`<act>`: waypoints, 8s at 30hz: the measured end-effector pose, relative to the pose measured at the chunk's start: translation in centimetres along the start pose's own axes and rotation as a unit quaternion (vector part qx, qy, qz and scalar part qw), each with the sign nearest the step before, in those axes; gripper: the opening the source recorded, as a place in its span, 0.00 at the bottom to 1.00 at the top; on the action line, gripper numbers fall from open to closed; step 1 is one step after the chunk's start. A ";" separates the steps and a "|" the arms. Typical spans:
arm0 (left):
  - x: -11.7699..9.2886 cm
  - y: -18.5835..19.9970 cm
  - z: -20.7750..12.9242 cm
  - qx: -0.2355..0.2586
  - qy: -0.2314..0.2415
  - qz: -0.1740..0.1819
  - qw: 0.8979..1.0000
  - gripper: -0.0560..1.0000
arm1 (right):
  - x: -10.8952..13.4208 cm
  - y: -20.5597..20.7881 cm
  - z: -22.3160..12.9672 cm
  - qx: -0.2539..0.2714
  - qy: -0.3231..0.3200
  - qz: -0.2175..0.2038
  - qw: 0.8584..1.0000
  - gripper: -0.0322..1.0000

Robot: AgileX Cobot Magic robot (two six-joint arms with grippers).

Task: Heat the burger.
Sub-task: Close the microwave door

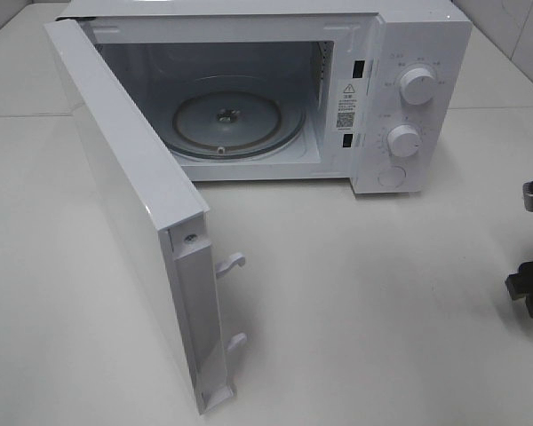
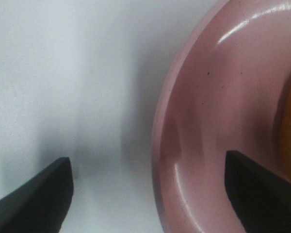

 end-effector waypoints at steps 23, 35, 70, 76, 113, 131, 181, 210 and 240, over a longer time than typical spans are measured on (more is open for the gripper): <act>0.0 0.0 0.0 0.000 0.000 0.000 1.000 0.99 | -0.4 4.2 -1.2 0.024 -0.071 0.010 0.997 0.88; 0.0 0.0 0.0 0.000 0.000 0.000 1.000 0.99 | 0.2 11.9 -2.0 -0.015 -0.083 0.074 0.994 0.88; 0.0 0.0 0.0 0.000 0.000 0.000 1.000 0.99 | 0.3 24.5 -15.0 -0.349 -0.125 0.038 0.928 0.88; 0.0 0.0 0.0 0.000 0.000 0.000 1.000 0.99 | 0.6 24.4 -15.3 -0.346 -0.116 0.043 0.930 0.88; 0.0 0.0 0.0 0.000 0.000 0.000 1.000 0.99 | 1.4 23.3 -15.0 -0.341 -0.105 0.060 0.932 0.97; 0.0 0.0 0.0 0.000 0.000 0.000 1.000 0.99 | 1.5 23.3 -15.0 -0.341 -0.105 0.062 0.932 0.97; 1.8 -15.3 6.6 -0.189 0.058 0.017 0.980 0.45 | 1.5 23.3 -15.0 -0.341 -0.105 0.062 0.932 0.97; -2.0 -25.9 2.2 -0.134 -0.018 -0.129 0.982 0.05 | 1.5 23.3 -15.0 -0.341 -0.105 0.062 0.932 0.97; -10.4 -30.9 0.5 -0.088 -0.079 -0.268 0.956 0.05 | 1.5 23.3 -15.0 -0.341 -0.105 0.062 0.932 0.97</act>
Point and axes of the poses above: a point on each arm's last joint axis where the gripper is mounted, y pointing back along that axis away from the gripper, x along the wrist's bending axis when the last joint is at zero, z = x × y, the point moved 6 cm from there along -y, pointing out along that axis toward the gripper, and after that the axes turned 6 degrees about y, right-handed, at the moved point
